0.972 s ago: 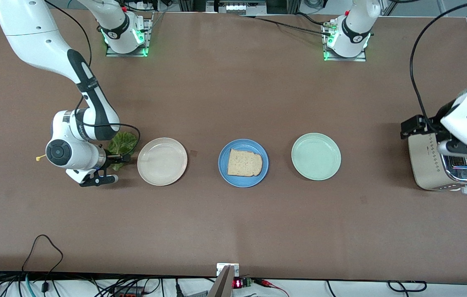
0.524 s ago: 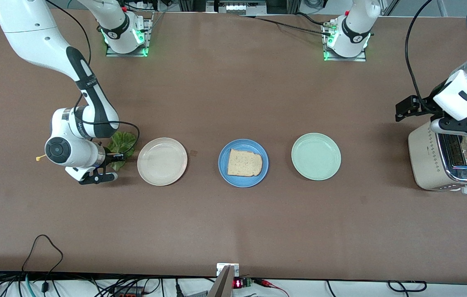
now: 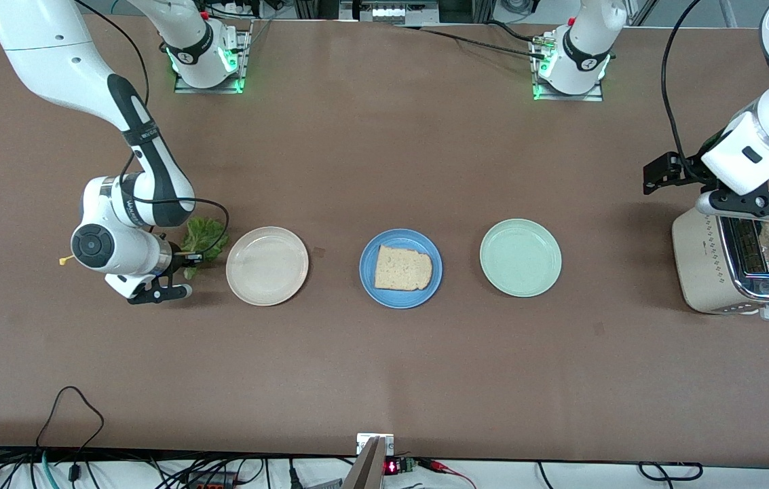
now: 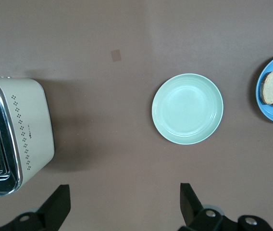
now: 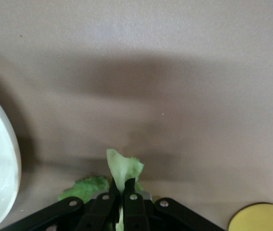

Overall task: Make sandwich in blue plate with both arms
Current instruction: 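Lift the lettuce and carry it with the right gripper toward the blue plate, then lower the lettuce onto the bread and open the right gripper, then withdraw the right gripper from the blue plate, then reach the right gripper to the yellow mustard bottle, then grasp the mustard bottle with the right gripper and lift it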

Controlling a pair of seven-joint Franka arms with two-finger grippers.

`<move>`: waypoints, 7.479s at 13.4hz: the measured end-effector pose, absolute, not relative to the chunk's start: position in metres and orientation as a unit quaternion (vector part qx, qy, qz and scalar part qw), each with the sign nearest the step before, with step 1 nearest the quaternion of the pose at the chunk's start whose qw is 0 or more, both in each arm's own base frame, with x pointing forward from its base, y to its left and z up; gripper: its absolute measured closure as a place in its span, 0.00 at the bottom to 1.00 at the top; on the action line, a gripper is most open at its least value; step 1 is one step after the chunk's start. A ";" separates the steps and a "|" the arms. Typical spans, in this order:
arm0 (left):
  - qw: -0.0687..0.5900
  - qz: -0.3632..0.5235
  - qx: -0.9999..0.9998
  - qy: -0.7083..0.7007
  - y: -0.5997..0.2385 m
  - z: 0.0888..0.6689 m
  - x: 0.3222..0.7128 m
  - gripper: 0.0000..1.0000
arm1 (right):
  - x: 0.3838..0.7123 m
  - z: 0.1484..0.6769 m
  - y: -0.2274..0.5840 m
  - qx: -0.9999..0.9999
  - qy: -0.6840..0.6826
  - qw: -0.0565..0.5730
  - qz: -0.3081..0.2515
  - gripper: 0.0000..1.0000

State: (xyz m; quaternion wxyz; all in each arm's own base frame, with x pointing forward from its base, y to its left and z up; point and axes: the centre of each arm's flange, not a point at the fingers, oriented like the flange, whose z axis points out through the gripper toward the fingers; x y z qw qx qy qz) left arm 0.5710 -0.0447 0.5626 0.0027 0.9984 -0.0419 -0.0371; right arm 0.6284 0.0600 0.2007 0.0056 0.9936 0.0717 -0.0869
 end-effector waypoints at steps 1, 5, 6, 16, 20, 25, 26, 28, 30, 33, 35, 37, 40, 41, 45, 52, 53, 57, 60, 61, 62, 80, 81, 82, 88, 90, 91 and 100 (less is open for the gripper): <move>0.003 -0.040 0.998 -0.042 -0.045 0.563 0.570 0.00 | 0.632 0.208 0.060 0.994 0.071 0.006 -0.088 0.96; 0.002 -0.046 0.998 -0.043 -0.045 0.569 0.568 0.00 | 0.650 0.273 0.066 0.994 0.049 0.009 -0.102 0.96; 0.002 -0.046 0.998 -0.043 -0.045 0.569 0.567 0.00 | 0.651 0.291 0.071 0.994 0.028 0.008 -0.109 0.96; 0.002 -0.046 0.998 -0.047 -0.050 0.570 0.567 0.00 | 0.620 0.303 0.316 0.931 -0.314 -0.107 -0.151 0.96; 0.002 -0.046 0.998 -0.047 -0.050 0.570 0.567 0.00 | 0.610 0.263 0.393 0.904 -0.386 -0.131 -0.128 0.96; 0.002 -0.046 0.998 -0.047 -0.050 0.570 0.567 0.00 | 0.616 0.236 0.422 0.878 -0.428 -0.165 -0.140 0.96; 0.002 -0.046 0.998 -0.047 -0.050 0.570 0.567 0.00 | 0.617 0.233 0.423 0.875 -0.431 -0.168 -0.143 0.96; 0.002 -0.046 0.998 -0.047 -0.050 0.570 0.567 0.00 | 0.616 0.228 0.427 0.872 -0.435 -0.171 -0.142 0.81; 0.002 -0.046 0.998 -0.047 -0.050 0.570 0.567 0.00 | 0.613 0.223 0.431 0.873 -0.435 -0.172 -0.140 0.63; 0.002 -0.046 0.998 -0.047 -0.050 0.569 0.567 0.00 | 0.614 0.224 0.432 0.873 -0.434 -0.173 -0.137 0.31; 0.002 -0.046 0.998 -0.047 -0.050 0.569 0.567 0.00 | 0.622 0.236 0.425 0.880 -0.425 -0.168 -0.131 0.10; 0.002 -0.047 0.998 -0.047 -0.050 0.569 0.567 0.00 | 0.633 0.264 0.408 0.896 -0.397 -0.153 -0.123 0.00; 0.002 -0.047 0.998 -0.047 -0.050 0.569 0.567 0.00 | 0.644 0.347 0.353 0.929 -0.316 -0.140 -0.134 0.00; 0.002 -0.046 0.998 -0.047 -0.050 0.569 0.567 0.00 | 0.646 0.379 0.325 0.939 -0.286 -0.136 -0.136 0.00; 0.002 -0.043 0.998 -0.048 -0.051 0.572 0.567 0.00 | 0.630 0.471 0.192 0.973 -0.140 -0.129 -0.127 0.00; 0.003 -0.032 0.998 -0.046 -0.050 0.586 0.569 0.00 | 0.580 0.480 -0.048 0.974 0.173 -0.123 -0.073 0.00; 0.003 -0.032 0.998 -0.046 -0.049 0.587 0.569 0.00 | 0.579 0.475 -0.073 0.966 0.217 -0.127 -0.059 0.00; 0.003 -0.031 0.999 -0.045 -0.048 0.590 0.569 0.00 | 0.575 0.443 -0.156 0.914 0.382 -0.134 -0.008 0.00; 0.003 -0.025 0.999 -0.045 -0.048 0.595 0.569 0.00 | 0.576 0.407 -0.193 0.851 0.492 -0.173 0.058 0.00; 0.003 -0.021 0.999 -0.045 -0.048 0.599 0.570 0.00 | 0.576 0.393 -0.203 0.828 0.520 -0.190 0.087 0.00; 0.003 -0.018 0.999 -0.045 -0.048 0.602 0.570 0.00 | 0.575 0.377 -0.213 0.803 0.546 -0.207 0.118 0.00; 0.003 -0.016 0.999 -0.046 -0.050 0.604 0.570 0.00 | 0.530 0.131 -0.252 0.605 0.593 -0.357 0.394 0.00; 0.003 -0.016 0.999 -0.047 -0.051 0.604 0.570 0.00 | 0.533 0.130 -0.245 0.600 0.592 -0.361 0.398 0.00; 0.003 -0.016 0.999 -0.048 -0.051 0.604 0.570 0.00 | 0.537 0.128 -0.236 0.595 0.592 -0.366 0.402 0.00; 0.003 -0.016 0.999 -0.048 -0.051 0.604 0.570 0.00 | 0.561 0.128 -0.195 0.580 0.605 -0.372 0.400 0.39; 0.003 -0.016 0.999 -0.048 -0.051 0.604 0.570 0.00 | 0.582 0.143 -0.178 0.594 0.613 -0.356 0.379 0.44; 0.003 -0.016 0.999 -0.048 -0.051 0.604 0.570 0.00 | 0.597 0.159 -0.163 0.601 0.621 -0.341 0.368 0.50; 0.003 -0.017 0.999 -0.047 -0.051 0.604 0.570 0.00 | 0.648 0.323 0.063 0.671 0.704 -0.163 0.166 0.56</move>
